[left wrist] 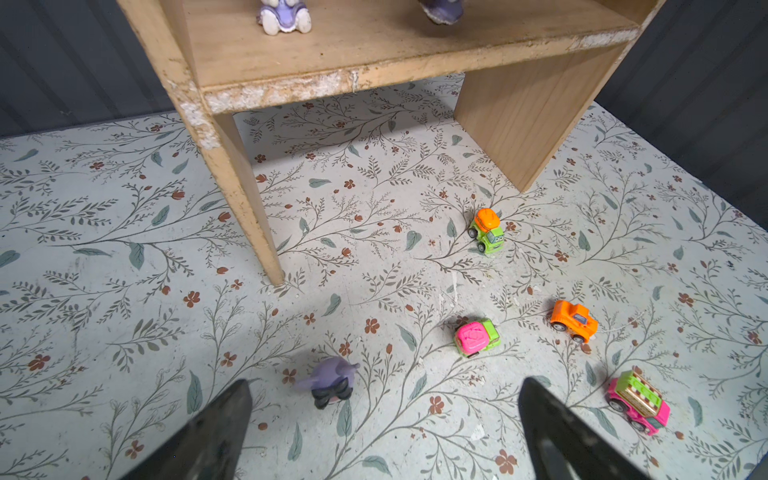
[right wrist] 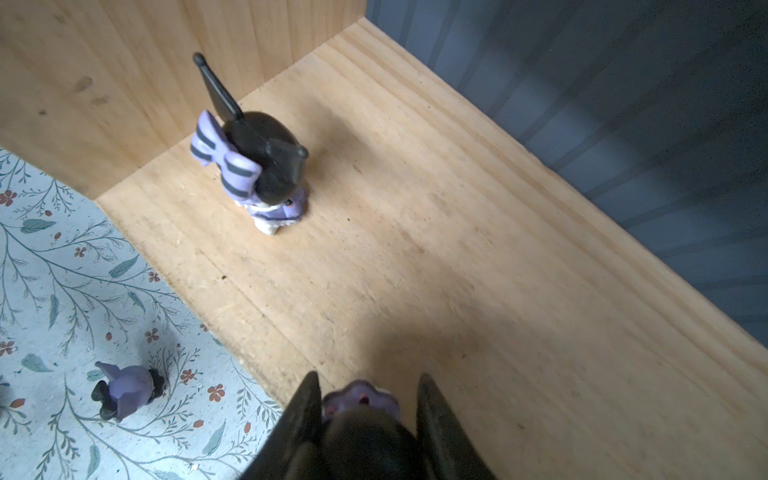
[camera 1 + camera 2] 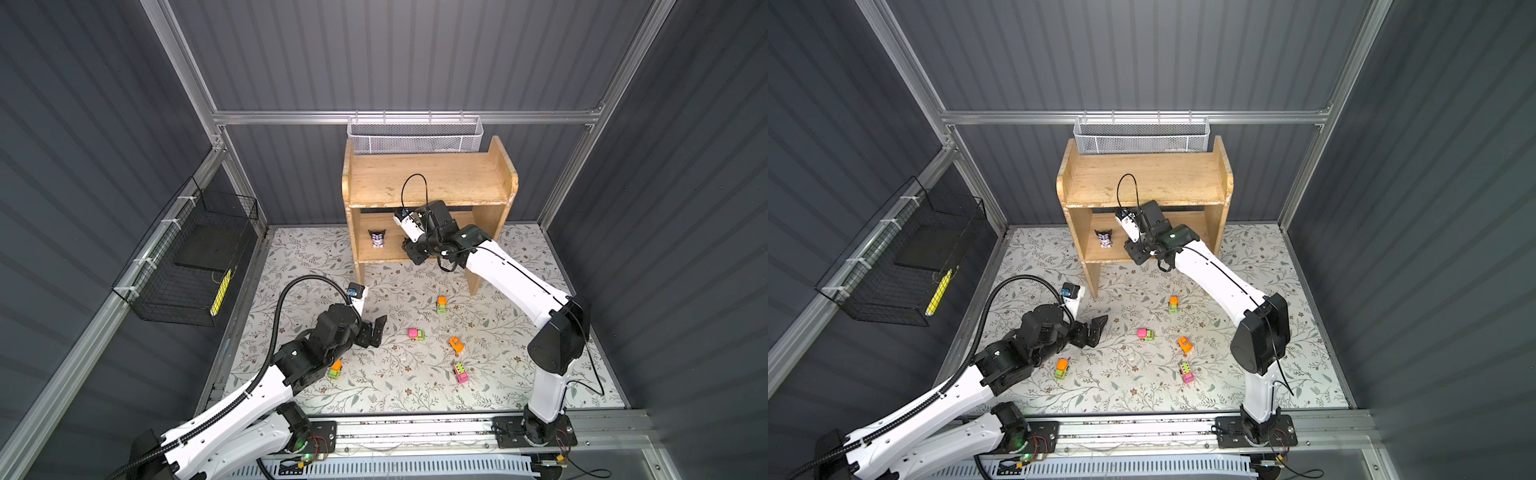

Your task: Place and organize the plastic toys onto the shelf

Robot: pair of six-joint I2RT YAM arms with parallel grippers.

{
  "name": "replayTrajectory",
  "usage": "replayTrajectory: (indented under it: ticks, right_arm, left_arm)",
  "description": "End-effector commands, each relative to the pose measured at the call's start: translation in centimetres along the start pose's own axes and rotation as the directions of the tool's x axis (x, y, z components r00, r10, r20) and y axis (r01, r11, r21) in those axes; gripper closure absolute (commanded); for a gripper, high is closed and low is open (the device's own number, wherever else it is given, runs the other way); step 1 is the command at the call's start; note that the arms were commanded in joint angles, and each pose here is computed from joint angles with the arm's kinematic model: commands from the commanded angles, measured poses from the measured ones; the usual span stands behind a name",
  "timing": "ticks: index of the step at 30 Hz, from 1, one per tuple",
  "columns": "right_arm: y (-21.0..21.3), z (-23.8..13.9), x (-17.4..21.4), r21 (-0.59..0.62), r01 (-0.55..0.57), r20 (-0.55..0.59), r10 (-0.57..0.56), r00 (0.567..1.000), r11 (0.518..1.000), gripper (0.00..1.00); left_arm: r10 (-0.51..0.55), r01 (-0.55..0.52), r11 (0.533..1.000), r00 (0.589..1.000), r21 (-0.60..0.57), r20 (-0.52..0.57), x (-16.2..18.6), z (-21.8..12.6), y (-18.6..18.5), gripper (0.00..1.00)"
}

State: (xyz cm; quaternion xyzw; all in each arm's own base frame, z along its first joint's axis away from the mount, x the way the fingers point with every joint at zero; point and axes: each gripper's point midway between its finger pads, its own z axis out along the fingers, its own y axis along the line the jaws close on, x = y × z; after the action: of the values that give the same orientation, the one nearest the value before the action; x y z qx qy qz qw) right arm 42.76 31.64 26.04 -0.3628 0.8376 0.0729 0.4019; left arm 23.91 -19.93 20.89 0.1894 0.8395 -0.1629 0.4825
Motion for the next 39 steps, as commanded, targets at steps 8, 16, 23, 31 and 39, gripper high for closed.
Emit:
replayTrajectory:
  ticks: [8,16,23,31,39]
  right_arm:
    - [0.0,1.3,0.9,-0.008,0.002,-0.047,-0.003,0.999,1.0,0.64]
    - [-0.1,1.9,1.0,0.0,-0.004,-0.051,0.004,0.999,1.0,0.61]
    - [-0.3,2.1,1.0,0.003,-0.011,-0.053,0.011,0.999,1.0,0.58]
    - [-0.3,2.2,1.1,0.006,-0.023,-0.057,0.023,0.998,1.0,0.59]
    - [-0.3,1.7,1.2,0.009,-0.04,-0.045,0.04,0.998,0.999,0.65]
  left_arm:
    - [0.024,-0.024,1.0,1.0,-0.006,0.01,-0.8,-0.3,0.0,0.0]
    - [0.029,-0.028,1.0,1.0,-0.01,0.008,-0.9,-0.4,0.1,0.0]
    - [0.032,-0.032,0.999,0.999,-0.011,0.005,-0.7,-0.4,0.1,0.0]
    - [0.03,-0.03,0.999,1.0,-0.012,0.01,-0.9,-0.5,0.1,0.0]
    - [0.027,-0.027,1.0,1.0,-0.009,0.014,-1.0,-0.7,0.1,0.0]
